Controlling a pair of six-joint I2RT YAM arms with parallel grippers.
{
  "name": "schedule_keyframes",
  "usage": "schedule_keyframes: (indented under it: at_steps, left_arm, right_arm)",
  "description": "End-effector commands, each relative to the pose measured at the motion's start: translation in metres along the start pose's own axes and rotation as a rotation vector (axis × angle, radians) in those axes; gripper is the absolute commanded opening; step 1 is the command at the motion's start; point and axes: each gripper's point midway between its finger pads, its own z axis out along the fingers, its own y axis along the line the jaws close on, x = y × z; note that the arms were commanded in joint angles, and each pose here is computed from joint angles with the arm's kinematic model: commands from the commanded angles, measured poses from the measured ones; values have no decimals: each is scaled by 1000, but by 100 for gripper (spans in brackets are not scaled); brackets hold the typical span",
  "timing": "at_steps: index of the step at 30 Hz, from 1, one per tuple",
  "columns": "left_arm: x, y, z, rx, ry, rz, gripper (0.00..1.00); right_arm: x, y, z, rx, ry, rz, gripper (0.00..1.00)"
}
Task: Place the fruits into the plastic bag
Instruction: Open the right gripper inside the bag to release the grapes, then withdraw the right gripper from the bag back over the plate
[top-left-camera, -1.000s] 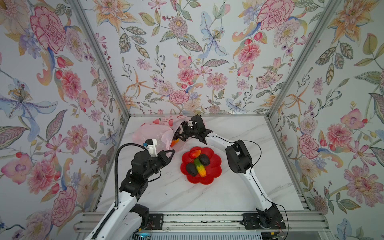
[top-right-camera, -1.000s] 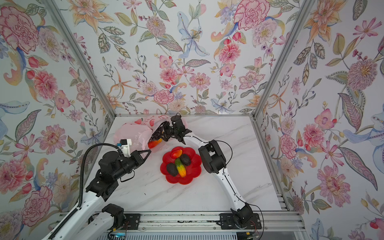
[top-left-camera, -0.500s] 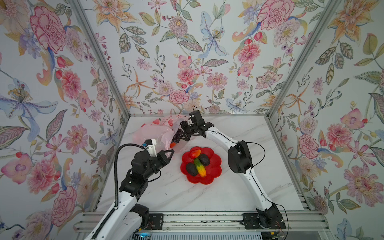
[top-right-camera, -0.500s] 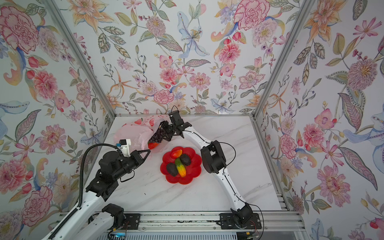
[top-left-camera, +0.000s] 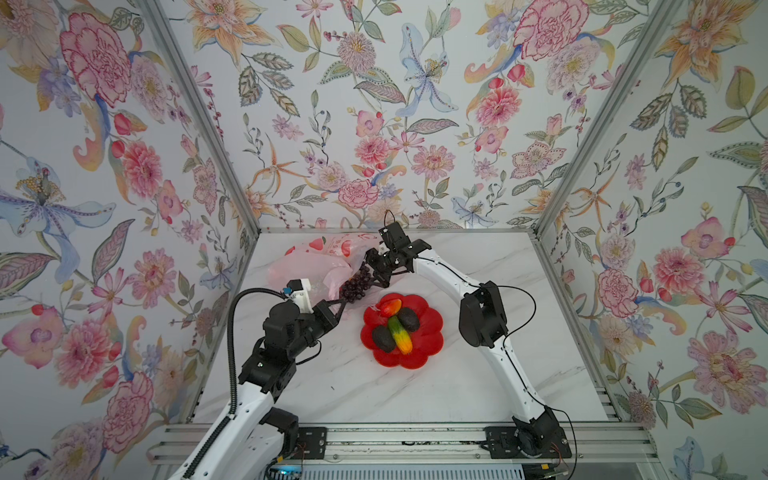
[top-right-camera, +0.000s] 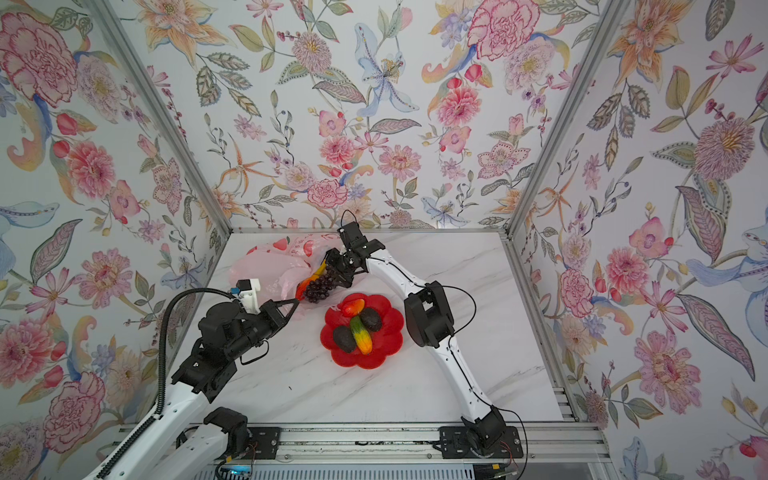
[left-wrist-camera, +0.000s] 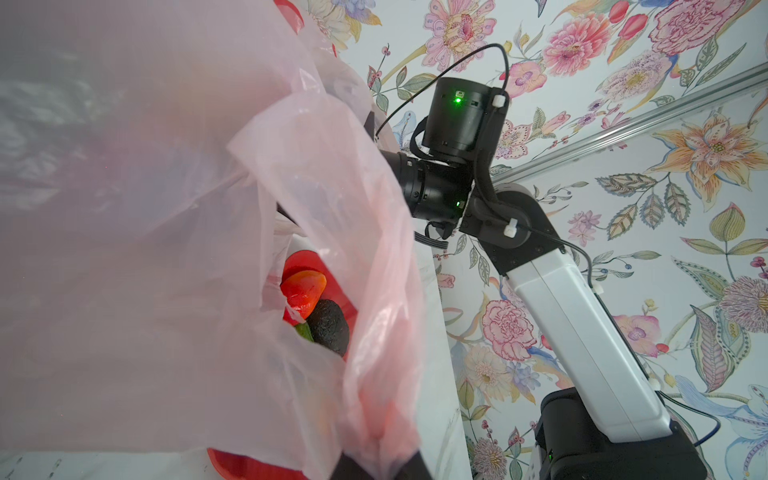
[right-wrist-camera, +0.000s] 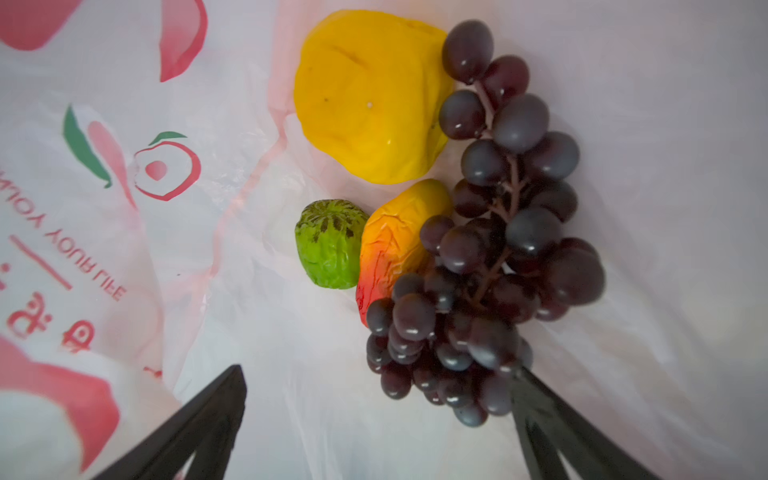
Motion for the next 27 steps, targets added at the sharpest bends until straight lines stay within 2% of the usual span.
schedule_keyframes:
  at_steps: [1, 8, 16, 24, 27]
  left_arm:
    - [2, 1, 3, 2, 2, 10, 0]
    - [3, 3, 8, 7, 6, 8, 0]
    - [2, 3, 7, 8, -2, 10, 0]
    - [5, 7, 4, 6, -5, 12, 0]
    - [6, 9, 3, 2, -3, 15, 0]
  right_arm:
    - [0, 39, -43, -46, -53, -97, 99]
    - [15, 53, -61, -56, -33, -170, 99]
    - [40, 47, -80, -29, 63, -216, 99]
    - [80, 38, -123, 22, 126, -367, 99]
    - [94, 22, -139, 83, 143, -418, 99]
